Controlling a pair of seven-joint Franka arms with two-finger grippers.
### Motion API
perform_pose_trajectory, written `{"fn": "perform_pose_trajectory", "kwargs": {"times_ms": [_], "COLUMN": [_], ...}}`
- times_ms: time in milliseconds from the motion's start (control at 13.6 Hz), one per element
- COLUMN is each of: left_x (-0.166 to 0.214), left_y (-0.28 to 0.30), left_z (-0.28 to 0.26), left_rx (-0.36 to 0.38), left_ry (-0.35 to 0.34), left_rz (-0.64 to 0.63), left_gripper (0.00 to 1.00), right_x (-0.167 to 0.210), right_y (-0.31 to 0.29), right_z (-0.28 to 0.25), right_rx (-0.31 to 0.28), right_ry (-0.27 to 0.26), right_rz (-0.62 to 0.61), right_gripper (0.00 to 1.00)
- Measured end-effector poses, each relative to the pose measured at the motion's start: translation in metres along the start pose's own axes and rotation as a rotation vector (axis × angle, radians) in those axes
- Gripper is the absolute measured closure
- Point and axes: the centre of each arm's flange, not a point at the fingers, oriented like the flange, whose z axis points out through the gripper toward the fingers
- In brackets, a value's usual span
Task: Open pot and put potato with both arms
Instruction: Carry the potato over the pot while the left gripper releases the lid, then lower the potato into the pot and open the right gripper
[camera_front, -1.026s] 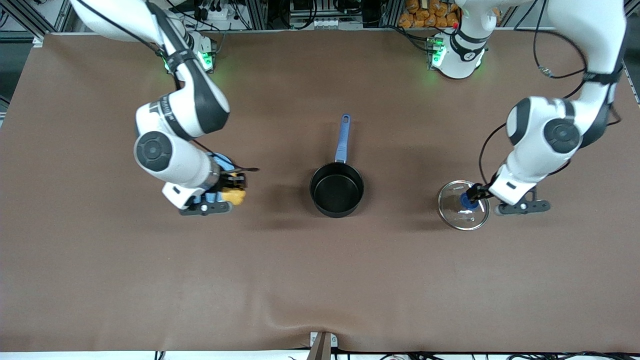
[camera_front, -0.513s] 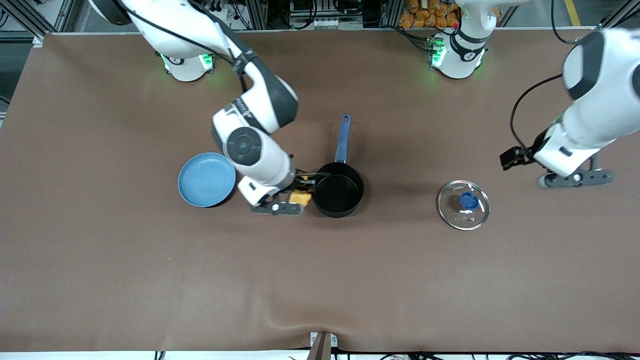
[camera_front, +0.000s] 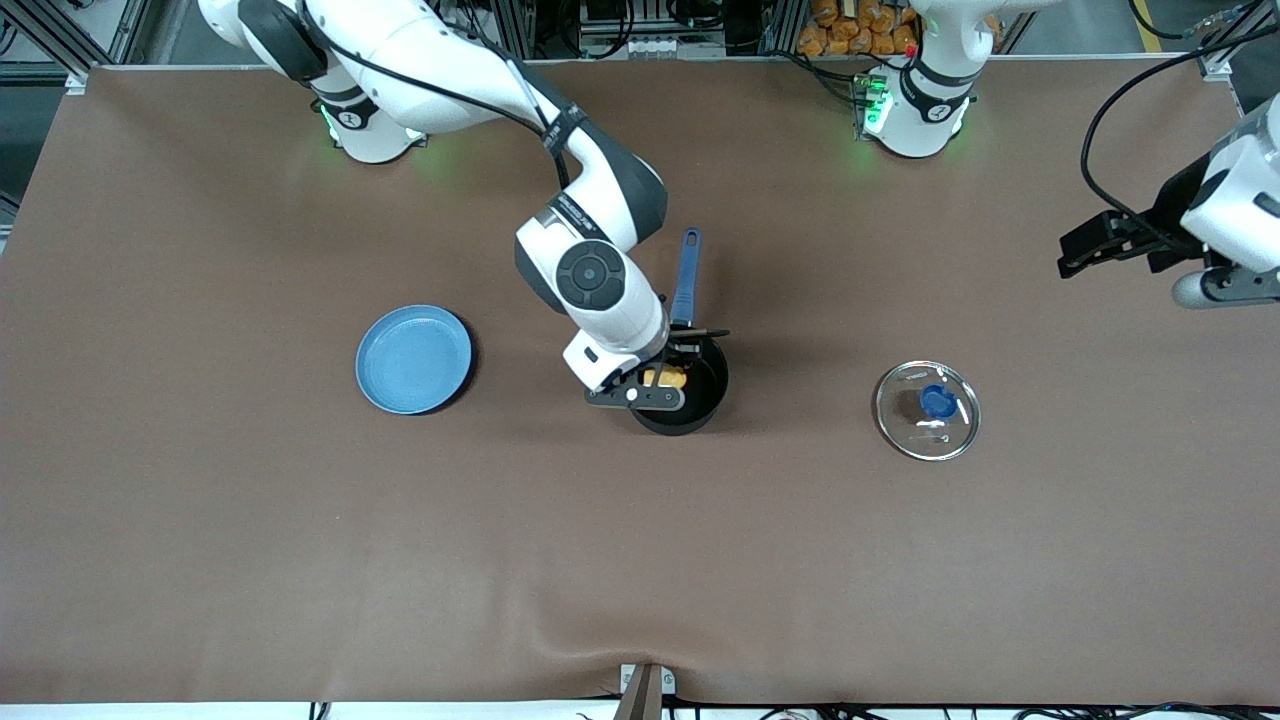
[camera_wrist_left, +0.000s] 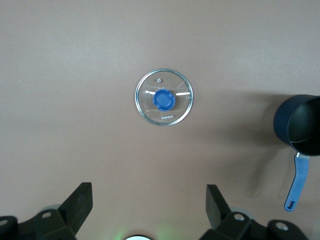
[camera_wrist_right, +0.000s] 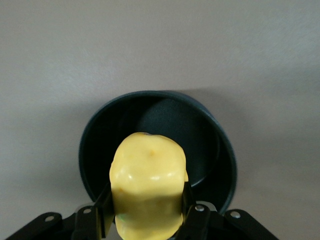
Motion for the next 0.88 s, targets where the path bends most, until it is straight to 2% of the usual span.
{"fn": "perform_pose_trajectory", "kwargs": {"times_ms": [440,879], "left_x": [0.000,0.000], "left_y": [0.000,0.002], "left_z": [-0.001,0.001], "left_rx": [-0.008,-0.010], "left_ry": [-0.001,-0.003], "left_rz": [0.012,0.016], "left_gripper": [0.00,0.00], "right_x": [-0.011,-0.023], "right_y": [-0.004,-0.011], "right_z": [0.046,0.081], "right_rx": [-0.025,-0.024], "right_ry": [-0.025,-0.022], "right_rz": [-0.002,-0.014], "right_gripper": [0.44,0.44]}}
